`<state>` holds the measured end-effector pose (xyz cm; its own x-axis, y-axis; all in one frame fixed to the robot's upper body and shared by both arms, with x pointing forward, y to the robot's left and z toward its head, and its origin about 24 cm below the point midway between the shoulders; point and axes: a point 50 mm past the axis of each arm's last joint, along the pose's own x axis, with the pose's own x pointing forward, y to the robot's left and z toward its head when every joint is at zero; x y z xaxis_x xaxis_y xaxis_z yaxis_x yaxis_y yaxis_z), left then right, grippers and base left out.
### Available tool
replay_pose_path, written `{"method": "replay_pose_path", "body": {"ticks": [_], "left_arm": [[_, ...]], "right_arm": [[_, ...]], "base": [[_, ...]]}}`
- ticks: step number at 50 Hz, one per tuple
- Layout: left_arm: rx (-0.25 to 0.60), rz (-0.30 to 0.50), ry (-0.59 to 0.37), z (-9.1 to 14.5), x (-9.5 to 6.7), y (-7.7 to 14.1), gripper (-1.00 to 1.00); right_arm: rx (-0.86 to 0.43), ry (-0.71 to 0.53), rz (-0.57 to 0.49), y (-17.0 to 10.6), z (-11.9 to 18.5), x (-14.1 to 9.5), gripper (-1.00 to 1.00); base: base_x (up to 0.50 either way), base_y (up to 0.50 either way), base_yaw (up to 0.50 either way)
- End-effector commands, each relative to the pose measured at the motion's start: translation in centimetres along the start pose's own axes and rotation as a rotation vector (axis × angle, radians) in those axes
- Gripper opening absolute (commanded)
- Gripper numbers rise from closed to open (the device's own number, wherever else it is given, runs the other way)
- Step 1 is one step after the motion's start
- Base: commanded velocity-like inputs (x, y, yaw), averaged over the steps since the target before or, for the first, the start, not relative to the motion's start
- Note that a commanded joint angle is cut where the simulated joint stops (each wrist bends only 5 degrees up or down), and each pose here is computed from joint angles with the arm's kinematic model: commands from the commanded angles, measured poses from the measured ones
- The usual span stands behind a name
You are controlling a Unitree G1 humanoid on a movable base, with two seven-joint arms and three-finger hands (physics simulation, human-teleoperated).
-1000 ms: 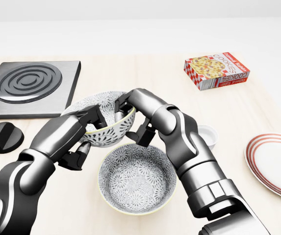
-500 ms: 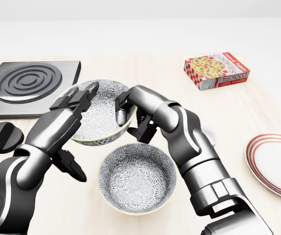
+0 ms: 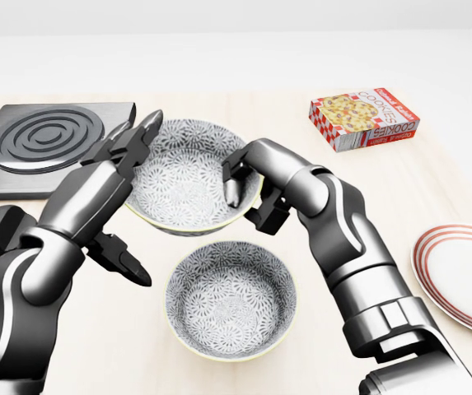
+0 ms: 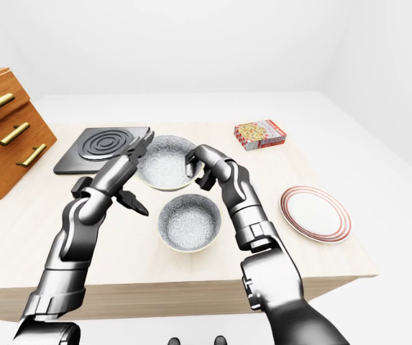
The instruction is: Pick the akita bowl from table center and place it on the plate.
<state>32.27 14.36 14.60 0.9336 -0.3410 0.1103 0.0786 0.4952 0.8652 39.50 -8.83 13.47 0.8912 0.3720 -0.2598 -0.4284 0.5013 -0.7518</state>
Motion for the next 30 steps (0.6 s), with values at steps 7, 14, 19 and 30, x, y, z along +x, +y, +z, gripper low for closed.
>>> {"method": "replay_pose_path", "body": {"ticks": [7,14,19,30], "left_arm": [[-0.002,0.030,-0.004,0.0,0.2,0.7,1.00],[-0.007,0.031,-0.004,-0.1,0.2,0.7,1.00],[-0.008,0.030,-0.001,-0.1,0.2,0.7,1.00],[-0.014,0.032,0.014,-0.6,0.3,0.6,1.00]], "right_arm": [[0.091,0.023,-0.097,-2.4,-3.2,-2.0,-1.00],[0.090,0.038,-0.115,-2.2,-4.7,-3.2,-1.00],[0.082,0.048,-0.134,-2.3,-5.8,-4.4,-1.00],[0.021,0.077,-0.189,-3.1,-8.1,-8.7,-1.00]], "base": [[0.00,0.00,0.00],[0.00,0.00,0.00],[0.00,0.00,0.00],[0.00,0.00,0.00]]}}
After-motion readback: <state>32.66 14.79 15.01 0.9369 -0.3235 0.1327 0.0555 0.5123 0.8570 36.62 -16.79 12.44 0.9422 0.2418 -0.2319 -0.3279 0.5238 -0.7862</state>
